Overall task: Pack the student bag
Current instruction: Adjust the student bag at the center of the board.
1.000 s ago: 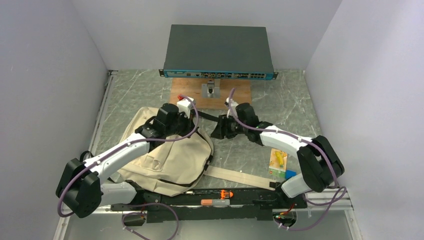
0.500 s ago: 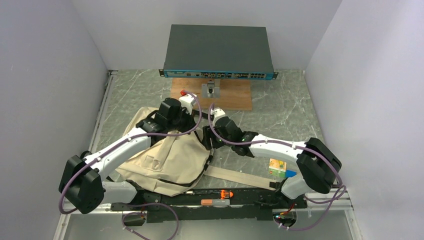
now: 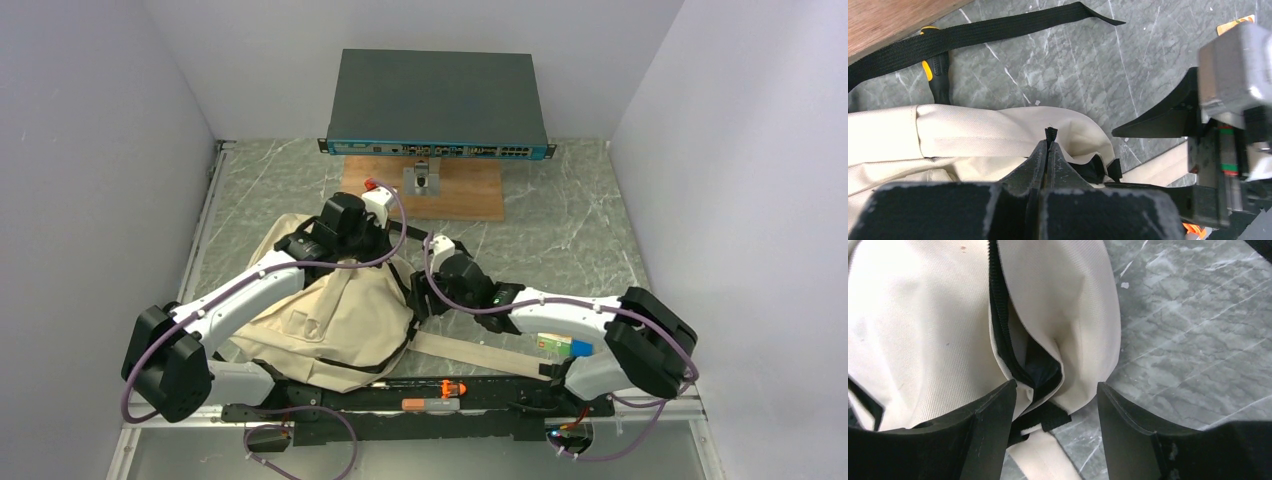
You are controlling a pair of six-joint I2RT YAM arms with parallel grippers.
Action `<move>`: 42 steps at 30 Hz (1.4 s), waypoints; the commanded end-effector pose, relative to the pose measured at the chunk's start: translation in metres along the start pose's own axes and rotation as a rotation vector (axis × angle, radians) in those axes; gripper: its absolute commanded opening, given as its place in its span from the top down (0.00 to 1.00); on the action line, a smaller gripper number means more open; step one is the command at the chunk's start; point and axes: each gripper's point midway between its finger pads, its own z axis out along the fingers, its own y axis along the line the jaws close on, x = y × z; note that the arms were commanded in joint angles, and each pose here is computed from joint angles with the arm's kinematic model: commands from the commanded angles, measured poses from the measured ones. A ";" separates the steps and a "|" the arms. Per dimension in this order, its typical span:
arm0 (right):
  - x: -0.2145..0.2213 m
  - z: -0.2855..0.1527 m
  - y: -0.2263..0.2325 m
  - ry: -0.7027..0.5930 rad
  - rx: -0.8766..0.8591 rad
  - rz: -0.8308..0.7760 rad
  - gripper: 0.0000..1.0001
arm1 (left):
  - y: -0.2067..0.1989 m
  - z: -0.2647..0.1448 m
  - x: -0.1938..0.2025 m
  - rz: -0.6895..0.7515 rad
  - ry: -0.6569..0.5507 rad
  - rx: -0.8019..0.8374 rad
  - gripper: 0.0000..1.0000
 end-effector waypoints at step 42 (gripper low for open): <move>-0.039 -0.013 -0.061 -0.067 -0.007 0.197 0.53 | -0.042 -0.026 -0.037 0.214 -0.396 0.183 1.00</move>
